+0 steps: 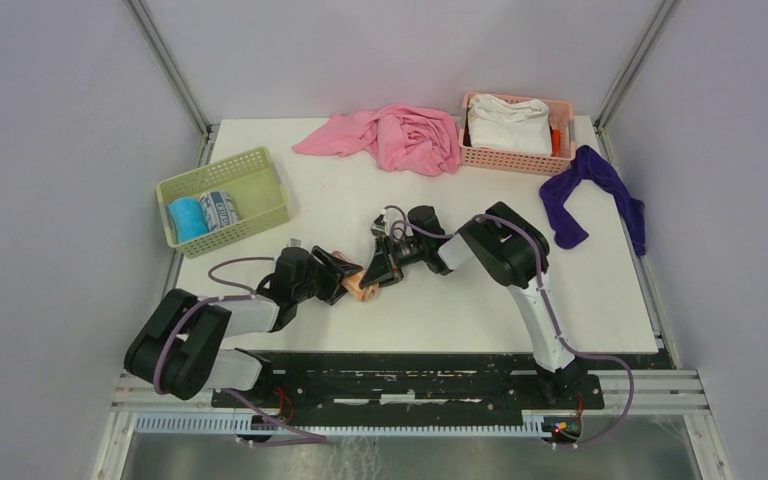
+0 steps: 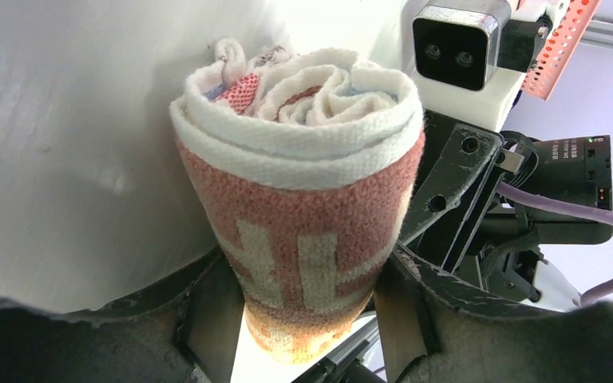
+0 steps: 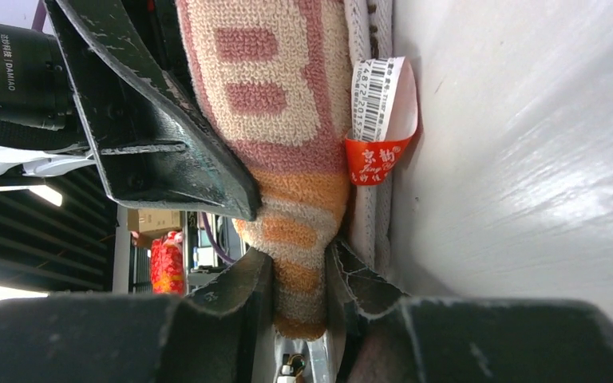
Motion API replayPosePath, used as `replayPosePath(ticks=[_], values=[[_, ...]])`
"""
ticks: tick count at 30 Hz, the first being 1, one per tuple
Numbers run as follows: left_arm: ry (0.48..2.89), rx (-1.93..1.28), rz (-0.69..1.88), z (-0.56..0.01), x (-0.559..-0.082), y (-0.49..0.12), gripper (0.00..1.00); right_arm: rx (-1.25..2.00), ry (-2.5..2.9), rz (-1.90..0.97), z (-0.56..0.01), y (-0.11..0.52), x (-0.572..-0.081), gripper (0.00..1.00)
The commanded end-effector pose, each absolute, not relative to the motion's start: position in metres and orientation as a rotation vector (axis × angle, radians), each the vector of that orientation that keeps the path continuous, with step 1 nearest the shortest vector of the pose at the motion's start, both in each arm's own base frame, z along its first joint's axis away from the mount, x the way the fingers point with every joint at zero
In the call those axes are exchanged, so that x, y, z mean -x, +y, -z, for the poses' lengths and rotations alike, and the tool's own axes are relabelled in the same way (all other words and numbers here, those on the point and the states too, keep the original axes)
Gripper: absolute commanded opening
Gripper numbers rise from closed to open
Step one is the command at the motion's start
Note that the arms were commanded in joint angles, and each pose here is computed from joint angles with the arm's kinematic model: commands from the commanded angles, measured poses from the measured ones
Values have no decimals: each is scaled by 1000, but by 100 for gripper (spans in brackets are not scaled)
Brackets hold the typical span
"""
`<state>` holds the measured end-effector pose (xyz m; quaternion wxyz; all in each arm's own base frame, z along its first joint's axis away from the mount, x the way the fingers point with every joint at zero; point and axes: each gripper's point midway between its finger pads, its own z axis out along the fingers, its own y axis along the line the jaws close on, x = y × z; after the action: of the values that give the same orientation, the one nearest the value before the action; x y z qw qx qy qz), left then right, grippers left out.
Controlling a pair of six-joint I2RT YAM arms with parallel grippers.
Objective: Roll the towels
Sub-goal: Pick up the towel at the center of the board, then place the towel in the bin.
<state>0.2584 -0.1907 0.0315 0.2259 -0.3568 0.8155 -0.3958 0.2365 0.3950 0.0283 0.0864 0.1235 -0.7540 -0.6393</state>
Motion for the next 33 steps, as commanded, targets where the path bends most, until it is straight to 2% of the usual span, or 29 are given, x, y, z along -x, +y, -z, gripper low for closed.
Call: replayPosePath(ticks=[1, 6, 10, 13, 22, 25, 33], values=[[2310, 1011, 994, -6, -254, -187, 61, -220, -2387, 1729, 28, 384, -238, 20], [2341, 1006, 945, 0, -257, -186, 49, -311, -2472, 1679, 17, 379, -240, 29], [2390, 931, 809, -7, -269, -177, 43, -468, -2623, 1579, -2, 368, -244, 46], [2398, 866, 740, -23, -285, -168, 40, -551, -2706, 1554, -24, 359, -249, 54], [2360, 641, 650, -107, -352, -126, 37, -712, -3028, 1365, -61, 304, -264, 68], [2337, 581, 613, -136, -377, -96, 37, -745, -3109, 1300, -64, 288, -266, 72], [2335, 549, 538, -180, -437, -17, 35, -803, -3199, 1174, -58, 268, -265, 90]])
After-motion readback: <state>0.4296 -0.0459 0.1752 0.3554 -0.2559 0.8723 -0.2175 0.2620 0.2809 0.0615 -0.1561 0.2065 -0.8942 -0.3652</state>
